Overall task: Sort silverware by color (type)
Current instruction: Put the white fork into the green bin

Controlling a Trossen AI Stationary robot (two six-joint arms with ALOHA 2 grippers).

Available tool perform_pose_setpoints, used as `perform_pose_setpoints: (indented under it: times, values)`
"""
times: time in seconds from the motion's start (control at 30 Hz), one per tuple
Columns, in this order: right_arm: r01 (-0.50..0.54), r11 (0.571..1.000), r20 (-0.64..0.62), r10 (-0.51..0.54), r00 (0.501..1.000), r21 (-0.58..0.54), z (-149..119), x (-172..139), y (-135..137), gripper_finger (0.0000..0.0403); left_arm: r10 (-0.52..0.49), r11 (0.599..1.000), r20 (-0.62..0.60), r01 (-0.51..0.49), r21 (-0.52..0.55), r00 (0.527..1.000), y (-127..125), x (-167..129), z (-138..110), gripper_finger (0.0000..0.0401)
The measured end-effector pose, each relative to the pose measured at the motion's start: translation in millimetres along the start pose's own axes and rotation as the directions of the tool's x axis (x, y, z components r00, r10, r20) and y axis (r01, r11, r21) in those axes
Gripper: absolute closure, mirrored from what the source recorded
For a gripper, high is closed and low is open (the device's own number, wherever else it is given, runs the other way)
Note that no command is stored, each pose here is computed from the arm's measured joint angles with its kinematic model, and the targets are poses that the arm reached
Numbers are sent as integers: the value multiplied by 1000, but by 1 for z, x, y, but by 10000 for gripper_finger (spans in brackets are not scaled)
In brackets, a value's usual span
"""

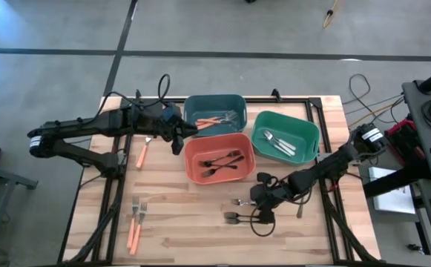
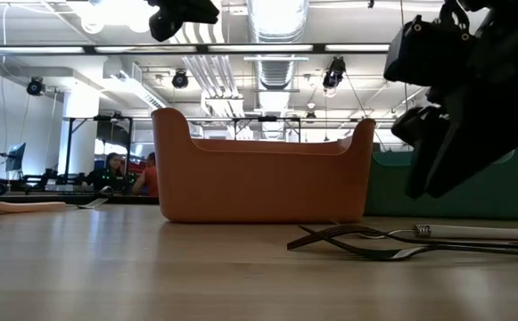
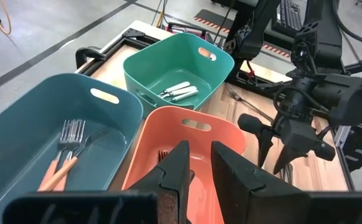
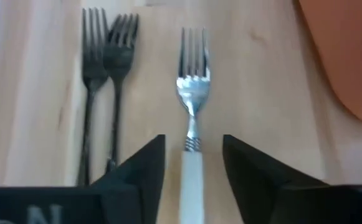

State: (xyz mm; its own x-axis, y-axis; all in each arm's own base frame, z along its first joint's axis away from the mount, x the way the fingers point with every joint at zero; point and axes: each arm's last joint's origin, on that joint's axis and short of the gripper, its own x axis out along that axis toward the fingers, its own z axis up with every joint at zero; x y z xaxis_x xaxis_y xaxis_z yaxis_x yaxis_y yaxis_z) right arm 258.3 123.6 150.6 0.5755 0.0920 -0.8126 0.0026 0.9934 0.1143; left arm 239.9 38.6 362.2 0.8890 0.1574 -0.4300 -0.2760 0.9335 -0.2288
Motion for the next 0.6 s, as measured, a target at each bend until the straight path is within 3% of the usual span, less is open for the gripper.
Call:
perform_pose_setpoints:
  times: [0.23,0.6]
  values:
    - [-51,999,24,51,998,3,-1,21,5,202,1,1000,-3,-1,-8,1000,0,0,0,352]
    - [-60,998,34,60,998,3,-5,33,5,210,2,1000,-8,-2,-8,1000,0,0,-1,352]
